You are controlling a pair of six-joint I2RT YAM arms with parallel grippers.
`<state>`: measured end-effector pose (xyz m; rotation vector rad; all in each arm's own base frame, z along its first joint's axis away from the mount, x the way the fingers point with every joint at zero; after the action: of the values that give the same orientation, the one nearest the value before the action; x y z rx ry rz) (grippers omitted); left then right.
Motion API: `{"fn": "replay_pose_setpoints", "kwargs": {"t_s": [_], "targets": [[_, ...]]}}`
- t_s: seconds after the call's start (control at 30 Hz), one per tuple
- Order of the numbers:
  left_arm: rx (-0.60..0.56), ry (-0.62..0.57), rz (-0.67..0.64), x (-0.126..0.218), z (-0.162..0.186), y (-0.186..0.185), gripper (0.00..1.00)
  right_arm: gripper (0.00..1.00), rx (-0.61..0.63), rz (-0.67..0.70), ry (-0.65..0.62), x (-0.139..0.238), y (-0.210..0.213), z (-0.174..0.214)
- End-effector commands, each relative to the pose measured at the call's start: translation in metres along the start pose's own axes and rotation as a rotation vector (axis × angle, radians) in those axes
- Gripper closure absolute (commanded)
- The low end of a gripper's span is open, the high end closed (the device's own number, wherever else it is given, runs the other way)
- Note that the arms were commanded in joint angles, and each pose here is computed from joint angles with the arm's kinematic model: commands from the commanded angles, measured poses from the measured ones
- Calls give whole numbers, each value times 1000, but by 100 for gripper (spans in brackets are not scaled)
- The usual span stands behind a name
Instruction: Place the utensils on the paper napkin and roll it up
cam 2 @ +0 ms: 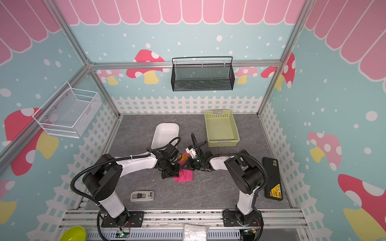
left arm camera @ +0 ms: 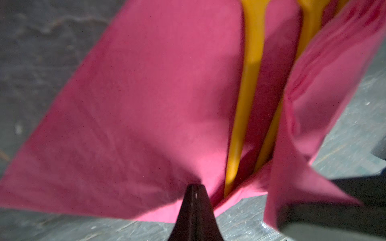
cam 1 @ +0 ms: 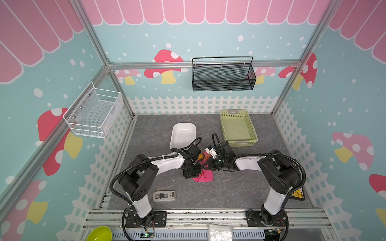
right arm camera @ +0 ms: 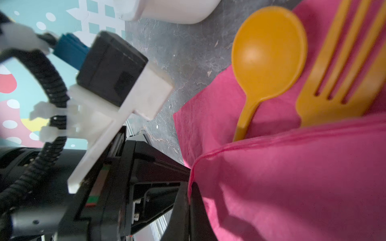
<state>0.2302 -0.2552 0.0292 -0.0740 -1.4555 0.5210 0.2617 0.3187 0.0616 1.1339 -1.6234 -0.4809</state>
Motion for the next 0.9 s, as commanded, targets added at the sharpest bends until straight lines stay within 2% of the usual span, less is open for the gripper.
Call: {"fn": "replay_pose_setpoints", "kwargs": {"t_s": [0.0,0.8,0.87], "targets": [[-2,10,-5,-5,2,0,98,100,14,-20,-2,-6,5,-6],[-5,23,-3,-10,3,-3,98,100,16,-33,13,-19,2,-11],[-8,25,1,-10,3,-4,98,100,-10,-19,36,-25,-9,-4]]}}
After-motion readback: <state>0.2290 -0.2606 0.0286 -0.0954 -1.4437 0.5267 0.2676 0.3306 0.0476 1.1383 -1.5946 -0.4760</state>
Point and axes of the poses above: each gripper's point midway between its finger pads, its own x axis back along the fingers, its own y axis along the line the jaws close on, z = x × y, the point moved 1 cm from there along x, back along the fingers, and after that the axes turned 13 degrees about x, right-handed, at the moved point
